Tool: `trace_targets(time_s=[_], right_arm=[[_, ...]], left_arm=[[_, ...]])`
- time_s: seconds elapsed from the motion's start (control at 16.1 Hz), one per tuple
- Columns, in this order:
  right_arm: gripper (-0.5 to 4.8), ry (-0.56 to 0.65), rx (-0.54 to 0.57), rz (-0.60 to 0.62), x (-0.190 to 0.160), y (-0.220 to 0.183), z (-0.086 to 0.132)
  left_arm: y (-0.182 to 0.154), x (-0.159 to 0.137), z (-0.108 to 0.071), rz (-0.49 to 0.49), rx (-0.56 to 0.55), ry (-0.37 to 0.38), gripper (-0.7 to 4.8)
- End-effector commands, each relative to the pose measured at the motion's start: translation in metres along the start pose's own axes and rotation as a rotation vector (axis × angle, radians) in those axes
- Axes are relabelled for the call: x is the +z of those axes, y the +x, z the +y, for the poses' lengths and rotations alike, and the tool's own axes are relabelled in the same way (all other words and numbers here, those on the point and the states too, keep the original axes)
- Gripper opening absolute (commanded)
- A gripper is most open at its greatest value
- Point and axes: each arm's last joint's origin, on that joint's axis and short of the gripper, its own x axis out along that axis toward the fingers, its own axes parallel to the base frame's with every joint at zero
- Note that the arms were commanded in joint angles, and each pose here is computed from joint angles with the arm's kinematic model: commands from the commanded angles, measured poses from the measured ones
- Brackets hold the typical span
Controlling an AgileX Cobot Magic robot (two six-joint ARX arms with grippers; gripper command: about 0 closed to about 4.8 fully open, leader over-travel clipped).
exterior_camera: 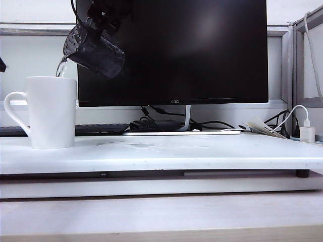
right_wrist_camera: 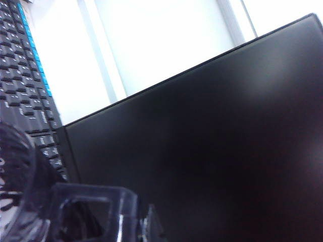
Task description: Carefully pick up the black cup and pour some water from the black cup into the white cup.
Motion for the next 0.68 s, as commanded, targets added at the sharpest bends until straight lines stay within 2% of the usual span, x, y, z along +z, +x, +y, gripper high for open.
trace_targets(time_s=[0.06, 0.56, 0.68], right_arm=[[-0.07, -0.011, -0.056, -0.032, 0.0060, -0.0025, -0.0095], [-0.07, -0.009, -0.057, -0.031, 0.0060, -0.0025, -0.0095], [-0.07, 0.165, -0.057, -0.003, 0.0048, -0.0032, -0.0099]], left_arm=[[-0.0005, -0.0007, -0.0001, 0.010, 0.001, 0.025, 4.79], [-0.0005, -0.0007, -0.0001, 0.011, 0.003, 0.028, 4.79], [-0.0005, -0.0007, -0.0001, 0.011, 0.003, 0.027, 4.79]])
